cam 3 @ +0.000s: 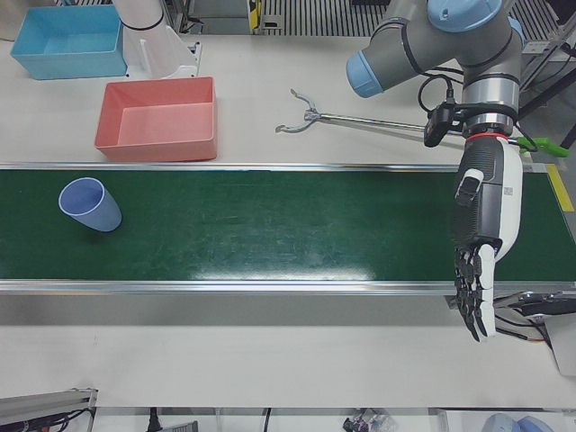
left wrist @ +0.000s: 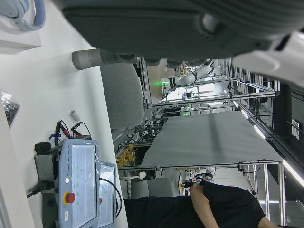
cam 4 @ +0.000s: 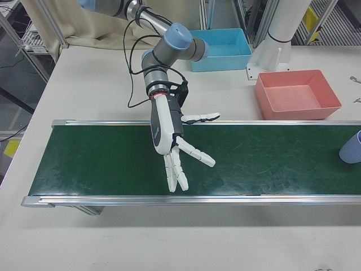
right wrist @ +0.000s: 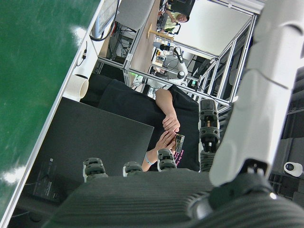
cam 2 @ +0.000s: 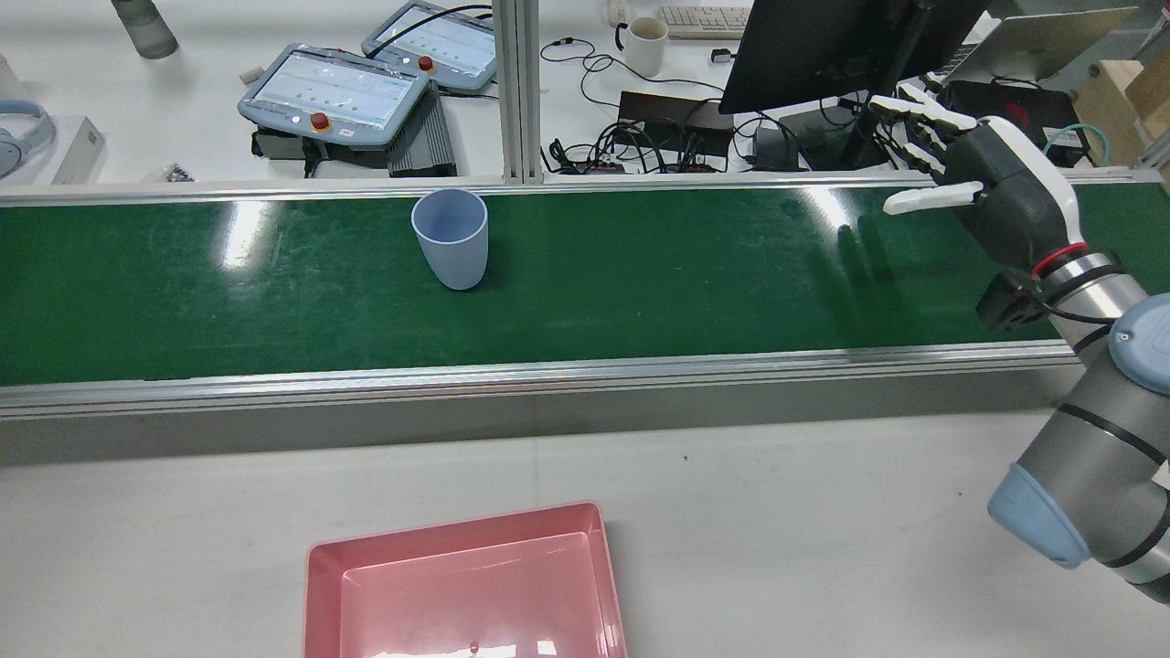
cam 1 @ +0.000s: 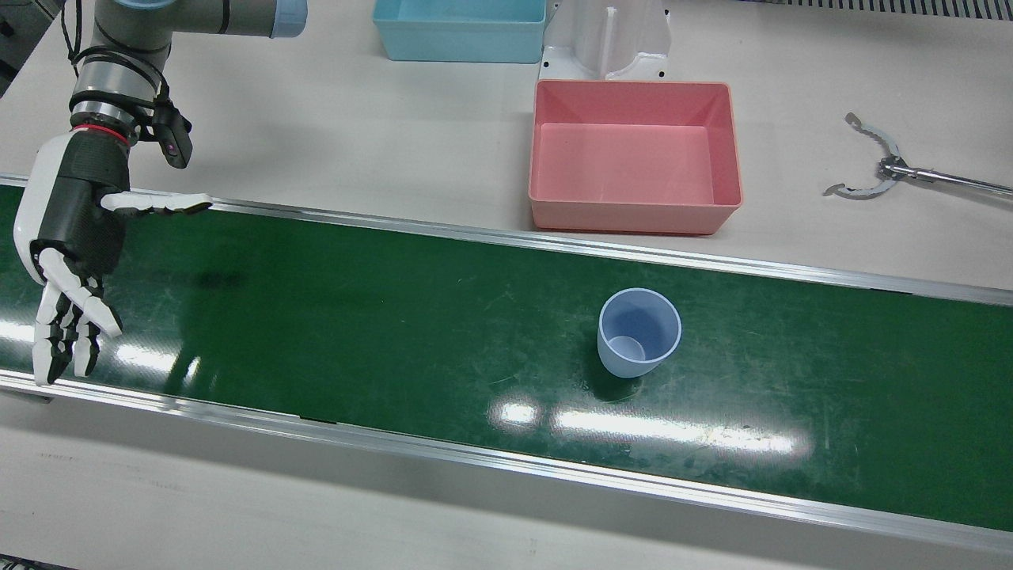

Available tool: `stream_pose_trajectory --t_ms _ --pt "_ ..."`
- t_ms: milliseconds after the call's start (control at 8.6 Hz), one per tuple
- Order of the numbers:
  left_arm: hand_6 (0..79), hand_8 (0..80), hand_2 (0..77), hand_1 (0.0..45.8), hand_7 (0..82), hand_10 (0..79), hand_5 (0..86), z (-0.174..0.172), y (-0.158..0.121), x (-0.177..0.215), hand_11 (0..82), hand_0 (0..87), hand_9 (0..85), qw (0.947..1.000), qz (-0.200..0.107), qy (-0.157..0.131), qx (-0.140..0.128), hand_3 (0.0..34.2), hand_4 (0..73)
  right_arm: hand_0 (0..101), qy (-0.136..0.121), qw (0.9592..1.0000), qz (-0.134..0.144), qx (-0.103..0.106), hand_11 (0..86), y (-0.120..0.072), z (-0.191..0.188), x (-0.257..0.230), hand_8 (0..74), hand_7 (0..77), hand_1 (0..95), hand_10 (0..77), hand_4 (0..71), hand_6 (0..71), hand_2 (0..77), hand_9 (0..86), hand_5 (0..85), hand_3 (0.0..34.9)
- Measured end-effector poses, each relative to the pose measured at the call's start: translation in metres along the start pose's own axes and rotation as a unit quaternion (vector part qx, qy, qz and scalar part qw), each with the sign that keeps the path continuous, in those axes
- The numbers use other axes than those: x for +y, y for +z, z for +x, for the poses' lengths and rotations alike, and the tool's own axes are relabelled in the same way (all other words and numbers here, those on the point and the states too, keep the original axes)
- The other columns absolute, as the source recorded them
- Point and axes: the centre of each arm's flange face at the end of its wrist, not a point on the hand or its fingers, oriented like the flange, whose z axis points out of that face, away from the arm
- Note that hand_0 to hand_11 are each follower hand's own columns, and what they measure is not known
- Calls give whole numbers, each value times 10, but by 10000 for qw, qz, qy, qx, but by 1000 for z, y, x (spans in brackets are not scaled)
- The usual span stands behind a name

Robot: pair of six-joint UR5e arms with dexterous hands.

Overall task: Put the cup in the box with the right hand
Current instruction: 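Move the open right hand along the belt toward the blue cup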

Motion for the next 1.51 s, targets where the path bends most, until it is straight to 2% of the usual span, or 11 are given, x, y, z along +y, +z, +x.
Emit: stream_pose_trajectory --t_ms 116,232,349,465,581,697,930,1046,1279,1395,1511 --pt "0 0 5 5 0 0 0 0 0 0 0 0 5 10000 -1 0 0 0 0 555 27 10000 -2 0 60 0 0 0 5 125 93 27 175 11 5 11 44 203" --pt "0 0 5 5 0 0 0 0 0 0 0 0 5 10000 0 0 0 0 0 555 46 10000 -3 0 60 0 0 0 5 125 87 27 175 11 5 11 44 203" --pt "0 0 5 5 0 0 0 0 0 0 0 0 5 10000 0 0 0 0 0 680 60 10000 -6 2 65 0 0 1 5 153 120 38 191 16 5 11 76 219" --pt "0 0 5 5 0 0 0 0 0 0 0 0 5 10000 0 0 0 0 0 680 70 10000 -11 5 65 0 0 2 5 153 120 38 191 16 5 11 76 219" --pt "0 0 5 5 0 0 0 0 0 0 0 0 5 10000 -1 0 0 0 0 802 78 10000 -19 5 76 0 0 3 16 153 142 38 191 16 5 49 76 214" --pt "0 0 5 5 0 0 0 0 0 0 0 0 5 10000 -1 0 3 0 0 813 86 10000 -30 1 93 0 -1 4 16 164 196 38 185 27 5 27 93 214" --pt "0 0 5 5 0 0 0 0 0 0 0 0 5 10000 0 0 2 0 0 802 93 10000 -36 0 93 0 -1 4 16 142 218 38 185 22 5 27 93 213" --pt "0 0 5 5 0 0 0 0 0 0 0 0 5 10000 0 0 1 0 0 803 107 9999 -31 15 93 0 1 3 16 142 251 38 175 22 5 27 109 193" --pt "0 0 5 5 0 0 0 0 0 0 0 0 5 10000 3 -1 0 0 0 802 164 9999 -26 35 93 0 3 2 16 153 185 38 196 27 5 27 93 186" --pt "0 0 5 5 0 0 0 0 0 0 0 0 5 10000 4 -1 0 0 0 648 187 9998 -27 36 93 0 3 2 16 311 44 55 305 65 5 44 27 110" --pt "0 0 5 5 0 0 0 0 0 0 0 0 5 10000 5 -1 -1 0 0 648 220 9997 -25 33 82 0 3 2 5 311 44 49 305 65 5 54 27 110"
